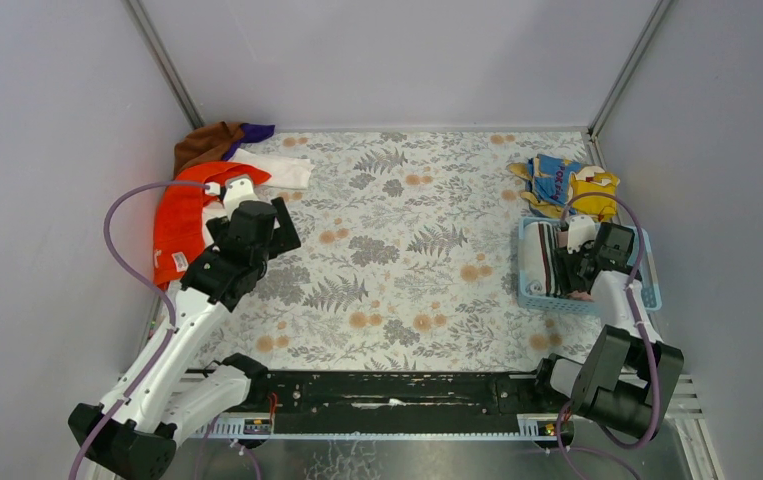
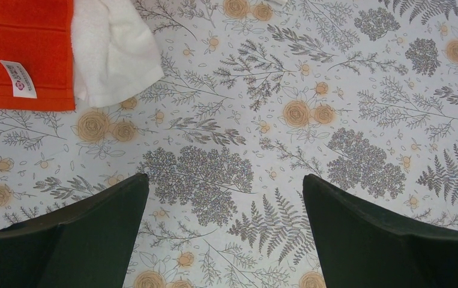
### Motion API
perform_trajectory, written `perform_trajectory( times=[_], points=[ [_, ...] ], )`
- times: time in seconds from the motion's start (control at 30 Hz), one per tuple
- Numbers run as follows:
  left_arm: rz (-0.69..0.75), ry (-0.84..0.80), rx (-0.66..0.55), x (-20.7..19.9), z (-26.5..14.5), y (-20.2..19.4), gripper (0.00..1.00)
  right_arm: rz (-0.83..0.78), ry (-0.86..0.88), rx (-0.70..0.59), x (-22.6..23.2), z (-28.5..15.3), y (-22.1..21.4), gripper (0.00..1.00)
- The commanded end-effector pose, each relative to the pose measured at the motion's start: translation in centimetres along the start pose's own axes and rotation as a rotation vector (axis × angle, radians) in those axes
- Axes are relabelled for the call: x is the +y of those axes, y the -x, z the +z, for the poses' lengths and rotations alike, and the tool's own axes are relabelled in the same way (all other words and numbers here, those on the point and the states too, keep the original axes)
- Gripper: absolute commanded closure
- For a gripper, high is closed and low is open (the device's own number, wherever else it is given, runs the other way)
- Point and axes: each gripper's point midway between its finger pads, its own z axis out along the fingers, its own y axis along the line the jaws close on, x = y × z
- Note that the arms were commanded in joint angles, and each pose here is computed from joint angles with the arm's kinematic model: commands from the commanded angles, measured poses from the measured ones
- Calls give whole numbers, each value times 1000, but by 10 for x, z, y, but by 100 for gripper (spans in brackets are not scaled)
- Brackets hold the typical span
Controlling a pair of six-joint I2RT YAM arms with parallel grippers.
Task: Roll the towels
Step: Place the towel in the bin.
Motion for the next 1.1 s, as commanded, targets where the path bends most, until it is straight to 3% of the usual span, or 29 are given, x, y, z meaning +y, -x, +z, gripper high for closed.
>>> perform_trajectory(
  times=[0.0,0.37,0.53,0.63,0.77,1.07],
  points=[
    [-18,-6,-37,-1,2,8,0,-41,24,-63,-3,-12,24,36],
    [-21,-12,-38,-1,2,9,0,-106,37,-92,-7,-34,40,26],
    [-25,-14,-45,-1,0,10,0,-79,58,-68,1,-24,28,27],
    [-23,-11,-44,0,1,9,0,-64,74,-38,7,-15,17,32],
    [-22,-12,-39,-1,2,8,0,-25,111,-35,14,0,14,54],
    [-22,-3,-27,0,6,6,0,29,194,-15,33,25,3,53]
  ],
)
